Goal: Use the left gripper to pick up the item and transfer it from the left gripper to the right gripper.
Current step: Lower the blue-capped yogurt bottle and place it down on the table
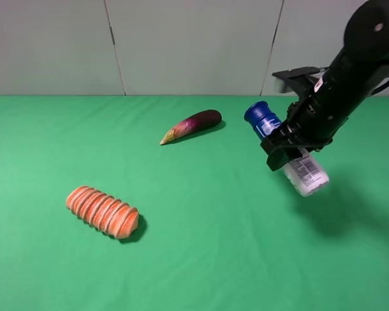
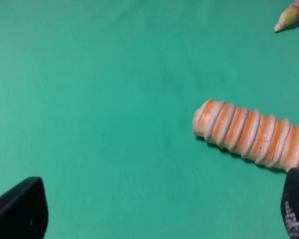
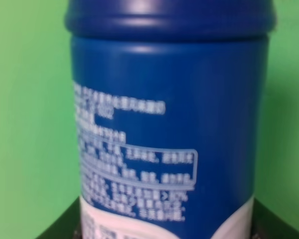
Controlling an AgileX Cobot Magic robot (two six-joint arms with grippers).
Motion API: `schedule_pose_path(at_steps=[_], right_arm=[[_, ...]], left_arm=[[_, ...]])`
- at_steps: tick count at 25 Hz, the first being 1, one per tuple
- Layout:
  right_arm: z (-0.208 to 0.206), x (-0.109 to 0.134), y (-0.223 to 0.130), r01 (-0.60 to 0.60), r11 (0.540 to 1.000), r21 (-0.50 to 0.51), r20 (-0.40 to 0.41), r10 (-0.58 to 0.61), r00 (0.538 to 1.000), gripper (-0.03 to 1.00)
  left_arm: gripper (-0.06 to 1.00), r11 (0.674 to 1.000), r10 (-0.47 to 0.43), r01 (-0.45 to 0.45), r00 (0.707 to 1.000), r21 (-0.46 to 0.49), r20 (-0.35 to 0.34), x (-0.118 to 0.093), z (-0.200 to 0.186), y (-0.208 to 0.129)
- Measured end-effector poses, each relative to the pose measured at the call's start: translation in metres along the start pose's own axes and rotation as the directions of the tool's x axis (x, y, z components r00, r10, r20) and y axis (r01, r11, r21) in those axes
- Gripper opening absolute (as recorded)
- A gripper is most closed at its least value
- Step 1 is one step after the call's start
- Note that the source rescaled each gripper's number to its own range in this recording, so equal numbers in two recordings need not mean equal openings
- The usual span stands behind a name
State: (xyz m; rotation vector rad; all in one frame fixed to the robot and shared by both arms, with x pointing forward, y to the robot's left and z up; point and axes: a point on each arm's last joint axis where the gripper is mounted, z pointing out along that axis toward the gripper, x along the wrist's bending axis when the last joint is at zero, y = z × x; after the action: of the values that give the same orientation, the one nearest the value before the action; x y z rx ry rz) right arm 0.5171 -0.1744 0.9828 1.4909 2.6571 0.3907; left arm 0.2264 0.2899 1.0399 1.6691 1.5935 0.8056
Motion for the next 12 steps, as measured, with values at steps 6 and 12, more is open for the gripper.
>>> schedule_pose_path(at_steps=[6,12], right_arm=[[0.036,-0.011,0.001,0.009,0.996,0.09,0.068,-0.015,0.998,0.0],[0.058,-0.015,0.003,0.003,0.995,0.102,0.079,-0.011,0.997,0.0]], left_arm=[[0.88,1.0,0.0,0.0,1.0,0.0,0.0,0.0,0.0,0.0],[0.88,1.0,0.0,0.0,1.0,0.0,0.0,0.0,0.0,0.0]])
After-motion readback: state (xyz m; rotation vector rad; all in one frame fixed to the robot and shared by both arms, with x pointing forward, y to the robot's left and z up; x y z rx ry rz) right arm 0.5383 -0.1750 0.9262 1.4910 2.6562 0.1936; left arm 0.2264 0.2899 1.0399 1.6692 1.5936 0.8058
